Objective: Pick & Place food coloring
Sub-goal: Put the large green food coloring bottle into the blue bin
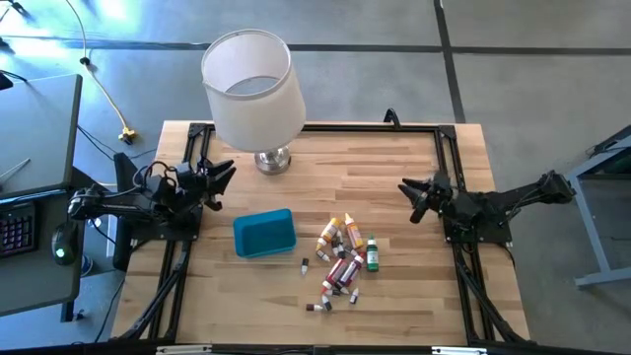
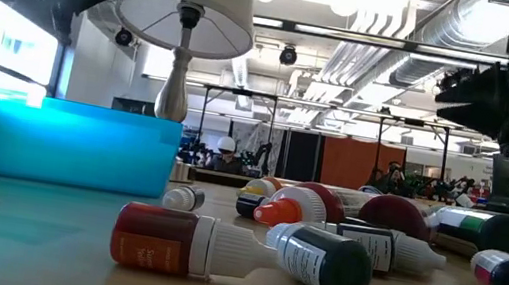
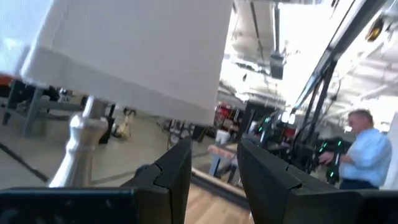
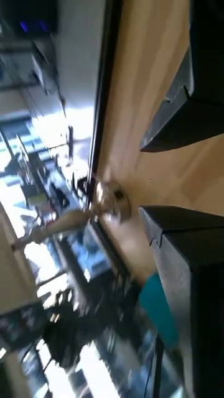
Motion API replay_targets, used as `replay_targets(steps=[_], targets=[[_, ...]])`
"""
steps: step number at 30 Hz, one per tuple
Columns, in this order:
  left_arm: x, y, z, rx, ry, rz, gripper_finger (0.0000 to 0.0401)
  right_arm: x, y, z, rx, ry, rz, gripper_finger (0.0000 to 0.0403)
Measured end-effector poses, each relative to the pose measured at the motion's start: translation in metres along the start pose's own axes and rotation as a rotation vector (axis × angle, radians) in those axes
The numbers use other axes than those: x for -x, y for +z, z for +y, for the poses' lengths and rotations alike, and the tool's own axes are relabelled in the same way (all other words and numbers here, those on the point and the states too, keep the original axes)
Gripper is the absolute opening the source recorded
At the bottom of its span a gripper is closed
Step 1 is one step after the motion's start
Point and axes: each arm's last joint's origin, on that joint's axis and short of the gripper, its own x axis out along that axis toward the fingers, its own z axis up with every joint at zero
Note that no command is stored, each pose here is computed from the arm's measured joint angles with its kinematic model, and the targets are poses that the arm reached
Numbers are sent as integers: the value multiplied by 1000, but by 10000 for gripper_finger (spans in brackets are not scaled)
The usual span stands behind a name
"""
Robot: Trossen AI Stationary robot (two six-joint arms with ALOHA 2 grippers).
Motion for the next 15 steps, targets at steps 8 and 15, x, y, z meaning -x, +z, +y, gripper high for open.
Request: replay_targets(steps=[8,15], targets=[[-2,23,-4,62,-16,-99,128,-5,31,29,-154,169,96,144],[-3,31,-6,81,-18,-101,128,-37,34,73,-163,-77,587,144]])
